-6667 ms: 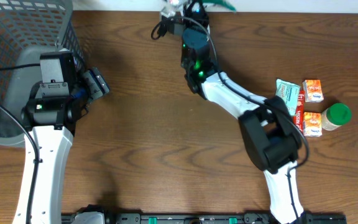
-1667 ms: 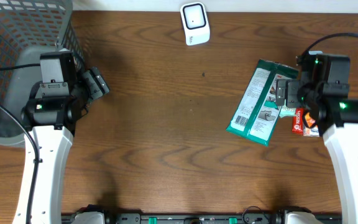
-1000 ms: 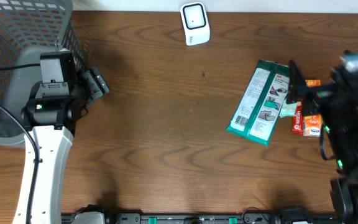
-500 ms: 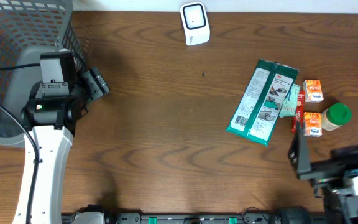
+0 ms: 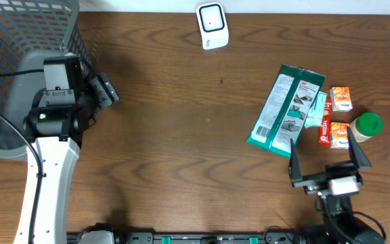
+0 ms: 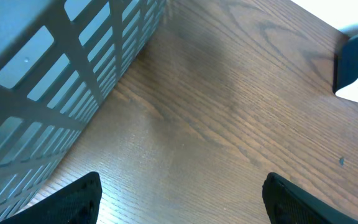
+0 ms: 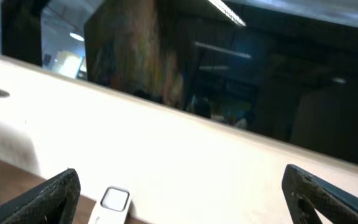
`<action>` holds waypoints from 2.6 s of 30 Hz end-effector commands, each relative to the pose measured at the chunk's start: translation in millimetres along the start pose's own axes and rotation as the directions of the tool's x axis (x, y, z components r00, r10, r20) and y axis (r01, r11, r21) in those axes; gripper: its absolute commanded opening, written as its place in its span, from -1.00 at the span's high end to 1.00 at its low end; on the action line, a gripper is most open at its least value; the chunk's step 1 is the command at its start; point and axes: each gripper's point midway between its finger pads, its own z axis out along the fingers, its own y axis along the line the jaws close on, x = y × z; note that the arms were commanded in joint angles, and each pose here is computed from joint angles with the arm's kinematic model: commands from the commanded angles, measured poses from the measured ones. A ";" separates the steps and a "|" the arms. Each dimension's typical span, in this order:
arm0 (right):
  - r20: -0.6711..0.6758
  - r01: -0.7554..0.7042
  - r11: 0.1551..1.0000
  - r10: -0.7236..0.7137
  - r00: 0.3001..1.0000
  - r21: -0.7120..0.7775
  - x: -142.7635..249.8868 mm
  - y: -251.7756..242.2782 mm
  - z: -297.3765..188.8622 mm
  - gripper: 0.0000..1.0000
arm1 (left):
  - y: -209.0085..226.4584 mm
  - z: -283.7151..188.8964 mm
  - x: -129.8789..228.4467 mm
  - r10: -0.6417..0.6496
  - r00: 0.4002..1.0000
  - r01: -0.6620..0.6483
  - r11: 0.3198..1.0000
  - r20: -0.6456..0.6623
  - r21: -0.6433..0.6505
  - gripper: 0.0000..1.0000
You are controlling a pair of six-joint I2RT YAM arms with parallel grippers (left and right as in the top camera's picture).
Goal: Scan the item barcode
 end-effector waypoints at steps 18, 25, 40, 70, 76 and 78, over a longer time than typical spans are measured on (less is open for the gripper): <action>-0.347 -0.048 0.998 0.031 0.937 -0.042 121.6 27.3 -21.6 -0.99 | 3.4 -1.6 -4.0 -0.005 1.000 0.006 1.000 0.014 -0.015 -0.68; -0.490 -0.096 0.993 0.051 0.870 -0.067 155.7 38.9 -38.3 -0.99 | 3.4 -1.6 -4.0 -0.005 1.000 0.006 1.000 0.014 -0.015 -0.68; -0.491 -0.110 0.992 0.068 0.868 -0.057 155.7 38.7 -38.2 -0.98 | 3.3 -1.6 -3.9 -0.005 1.000 0.006 1.000 0.014 -0.015 -0.68; -0.491 -0.110 0.992 0.068 0.868 -0.057 155.7 38.7 -38.2 -0.98 | 3.3 -1.6 -3.9 -0.005 1.000 0.006 1.000 0.014 -0.015 -0.68; -0.491 -0.110 0.992 0.068 0.868 -0.057 155.7 38.7 -38.2 -0.98 | 3.3 -2.0 -4.0 -0.005 1.000 0.006 1.000 0.015 -0.014 -0.68; -0.491 -0.110 0.992 0.068 0.868 -0.057 155.7 38.7 -38.2 -0.99 | 2.6 -7.6 -6.1 -0.006 1.000 0.006 1.000 0.031 -0.008 -0.68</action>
